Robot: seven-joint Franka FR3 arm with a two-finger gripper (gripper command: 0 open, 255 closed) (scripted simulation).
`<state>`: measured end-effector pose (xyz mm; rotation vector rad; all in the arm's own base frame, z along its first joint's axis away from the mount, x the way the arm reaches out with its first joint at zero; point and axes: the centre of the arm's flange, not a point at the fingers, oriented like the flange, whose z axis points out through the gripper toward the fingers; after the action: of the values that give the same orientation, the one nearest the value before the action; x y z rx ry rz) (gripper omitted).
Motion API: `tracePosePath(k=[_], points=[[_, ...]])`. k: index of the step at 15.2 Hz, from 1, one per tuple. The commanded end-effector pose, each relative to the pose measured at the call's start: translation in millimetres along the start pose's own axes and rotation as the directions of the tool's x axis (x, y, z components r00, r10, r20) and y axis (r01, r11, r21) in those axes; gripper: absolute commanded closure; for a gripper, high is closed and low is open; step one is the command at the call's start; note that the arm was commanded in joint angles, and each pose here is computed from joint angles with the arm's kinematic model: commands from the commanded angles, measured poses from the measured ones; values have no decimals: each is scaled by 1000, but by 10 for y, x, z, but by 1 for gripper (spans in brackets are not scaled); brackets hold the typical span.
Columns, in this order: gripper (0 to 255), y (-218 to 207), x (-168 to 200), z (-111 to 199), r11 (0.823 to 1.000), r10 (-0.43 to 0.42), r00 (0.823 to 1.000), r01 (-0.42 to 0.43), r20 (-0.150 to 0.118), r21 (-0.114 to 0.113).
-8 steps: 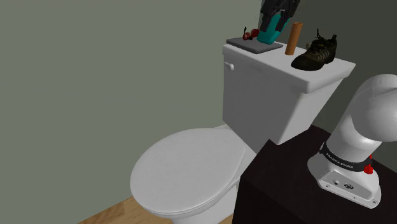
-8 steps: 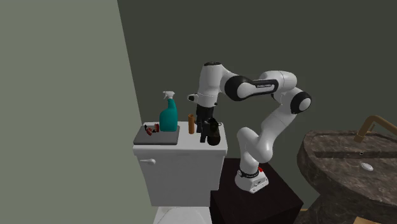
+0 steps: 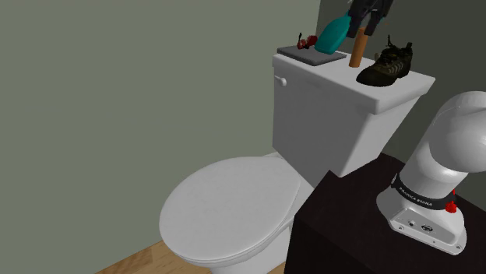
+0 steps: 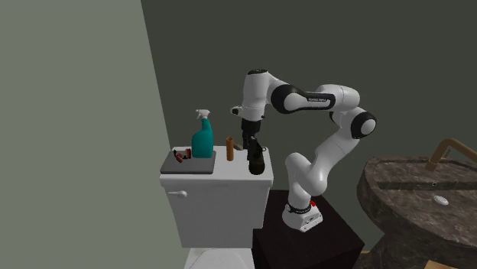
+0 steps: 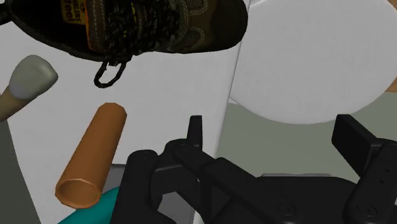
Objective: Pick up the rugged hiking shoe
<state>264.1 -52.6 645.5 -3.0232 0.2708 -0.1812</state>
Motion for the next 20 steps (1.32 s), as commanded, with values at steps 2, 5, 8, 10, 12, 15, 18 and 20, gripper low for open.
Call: tracePosePath(k=[2, 5, 8, 10, 12, 15, 18, 20], points=[[0, 298, -127, -94, 999, 10, 999, -8, 37, -34], [0, 580, -265, -187, 998, 20, 997, -16, 71, -67], [0, 840, -393, -287, 995, 31, 994, -21, 103, -98], [0, 851, -404, -183, 995, 31, 994, -21, 103, -98], [0, 863, -416, -78, 995, 31, 994, -21, 103, -98], [0, 881, -433, 78, 995, 31, 994, -21, 103, -98], [255, 882, -442, 113, 995, 31, 994, -21, 103, -98], [255, 883, -439, 114, 995, 31, 994, -21, 103, -98]])
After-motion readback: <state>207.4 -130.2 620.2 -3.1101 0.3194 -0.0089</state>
